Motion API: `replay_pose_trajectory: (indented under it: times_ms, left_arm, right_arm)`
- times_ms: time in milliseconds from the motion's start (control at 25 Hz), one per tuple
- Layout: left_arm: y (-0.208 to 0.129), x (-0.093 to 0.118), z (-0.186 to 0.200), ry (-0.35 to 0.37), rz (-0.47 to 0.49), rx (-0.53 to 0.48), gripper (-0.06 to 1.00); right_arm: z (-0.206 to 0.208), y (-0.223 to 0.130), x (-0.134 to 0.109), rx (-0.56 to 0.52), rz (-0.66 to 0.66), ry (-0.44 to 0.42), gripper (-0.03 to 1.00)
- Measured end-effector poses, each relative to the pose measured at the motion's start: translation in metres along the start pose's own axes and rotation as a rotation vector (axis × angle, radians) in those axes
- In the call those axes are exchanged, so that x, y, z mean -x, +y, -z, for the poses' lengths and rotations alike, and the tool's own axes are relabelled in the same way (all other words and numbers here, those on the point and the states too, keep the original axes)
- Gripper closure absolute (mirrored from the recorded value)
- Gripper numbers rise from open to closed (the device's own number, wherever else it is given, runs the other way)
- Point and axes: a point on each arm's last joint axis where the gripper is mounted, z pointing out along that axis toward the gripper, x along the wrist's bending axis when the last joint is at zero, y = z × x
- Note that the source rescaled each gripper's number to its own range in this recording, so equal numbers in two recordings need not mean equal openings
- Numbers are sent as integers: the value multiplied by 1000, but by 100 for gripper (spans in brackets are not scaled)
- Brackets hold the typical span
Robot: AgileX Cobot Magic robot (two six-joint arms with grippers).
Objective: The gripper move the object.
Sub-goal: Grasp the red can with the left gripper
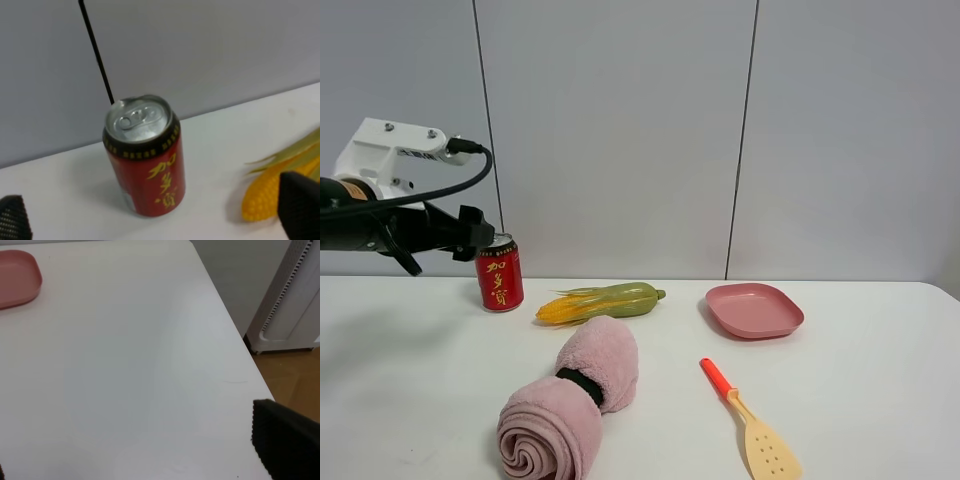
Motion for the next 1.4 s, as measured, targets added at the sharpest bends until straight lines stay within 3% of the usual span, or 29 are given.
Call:
replay_pose_trajectory:
  times_ms: [200, 840, 1400]
  left_arm:
    - [-18, 0, -17, 28, 70, 63, -6]
    - [-53, 1, -38, 51, 100, 112, -6]
    - [-58, 12, -67, -22, 44, 170, -6]
  right_arm:
    - [0, 0, 0, 0, 0, 0, -3]
    - [0, 0, 0, 0, 0, 0, -3]
    - [0, 0, 0, 0, 0, 0, -3]
